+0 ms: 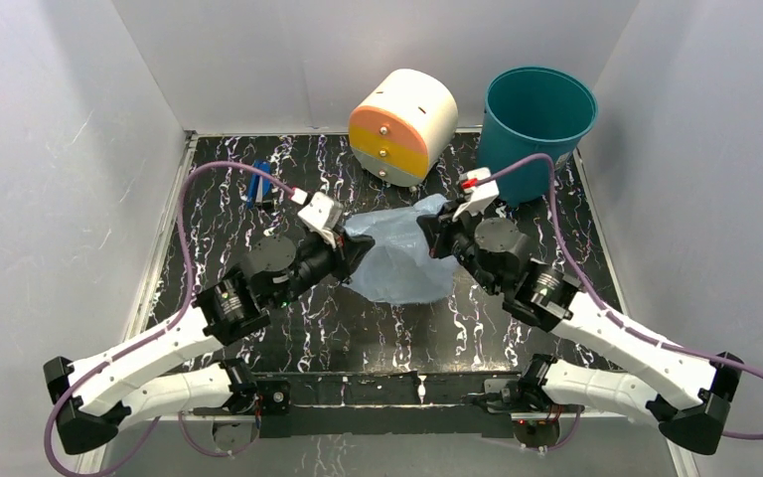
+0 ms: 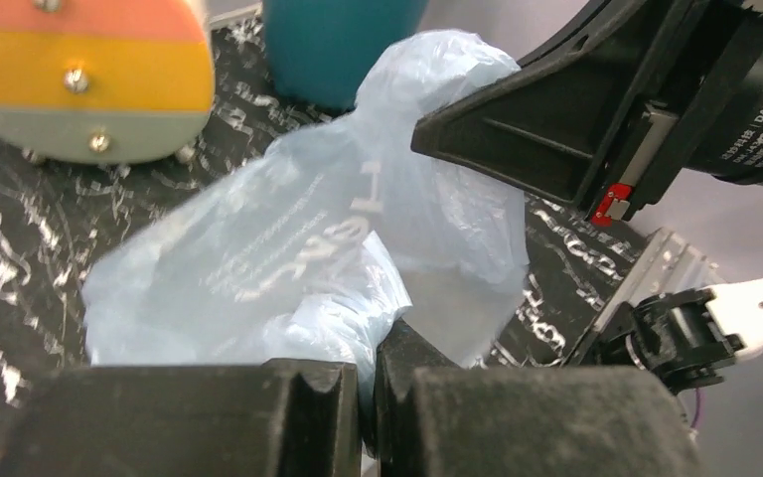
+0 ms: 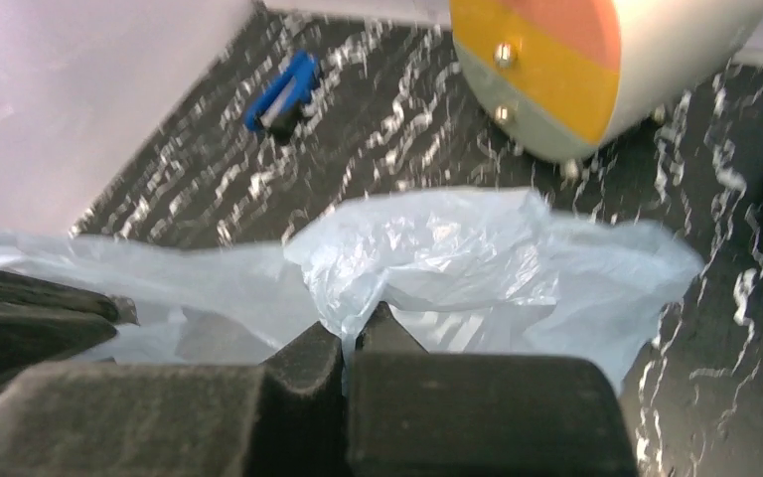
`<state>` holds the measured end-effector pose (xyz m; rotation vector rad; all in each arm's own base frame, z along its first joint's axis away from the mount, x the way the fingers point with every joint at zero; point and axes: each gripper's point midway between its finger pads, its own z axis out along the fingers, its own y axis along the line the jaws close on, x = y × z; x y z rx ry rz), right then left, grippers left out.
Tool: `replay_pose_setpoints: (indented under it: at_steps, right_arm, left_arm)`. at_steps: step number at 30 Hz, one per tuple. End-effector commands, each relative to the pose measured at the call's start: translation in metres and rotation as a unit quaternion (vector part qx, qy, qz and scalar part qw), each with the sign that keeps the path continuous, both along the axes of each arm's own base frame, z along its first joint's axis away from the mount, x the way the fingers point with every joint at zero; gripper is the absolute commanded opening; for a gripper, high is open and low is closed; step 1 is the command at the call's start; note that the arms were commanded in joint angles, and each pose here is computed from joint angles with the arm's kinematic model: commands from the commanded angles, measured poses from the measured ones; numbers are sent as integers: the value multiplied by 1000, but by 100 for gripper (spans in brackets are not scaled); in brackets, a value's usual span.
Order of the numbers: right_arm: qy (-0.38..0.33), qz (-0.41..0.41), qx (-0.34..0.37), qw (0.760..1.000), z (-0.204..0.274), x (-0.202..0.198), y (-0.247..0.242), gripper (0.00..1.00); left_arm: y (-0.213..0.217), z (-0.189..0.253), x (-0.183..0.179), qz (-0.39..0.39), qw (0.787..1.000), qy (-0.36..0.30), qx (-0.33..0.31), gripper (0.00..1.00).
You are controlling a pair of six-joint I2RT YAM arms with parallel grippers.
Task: Put the trash bags into the trash bin
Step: Unfold the trash bag at the center of the board.
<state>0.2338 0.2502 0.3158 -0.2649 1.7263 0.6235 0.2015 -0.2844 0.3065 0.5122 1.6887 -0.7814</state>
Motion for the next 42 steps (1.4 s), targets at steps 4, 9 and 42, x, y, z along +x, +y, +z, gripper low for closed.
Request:
replay_pose_setpoints:
  at_steps: [4, 9, 42]
  right_arm:
    - [159, -13, -56, 986, -129, -21, -8, 0]
    - [171, 3, -60, 983, -135, -6, -4, 0]
    - [87, 52, 1, 995, -16, 62, -18, 0]
  left_arm:
    - [44, -132, -6, 92, 981, 131, 112, 0]
    - [50, -149, -3, 113, 975, 145, 127, 0]
    - [63, -15, 63, 58, 997, 36, 28, 0]
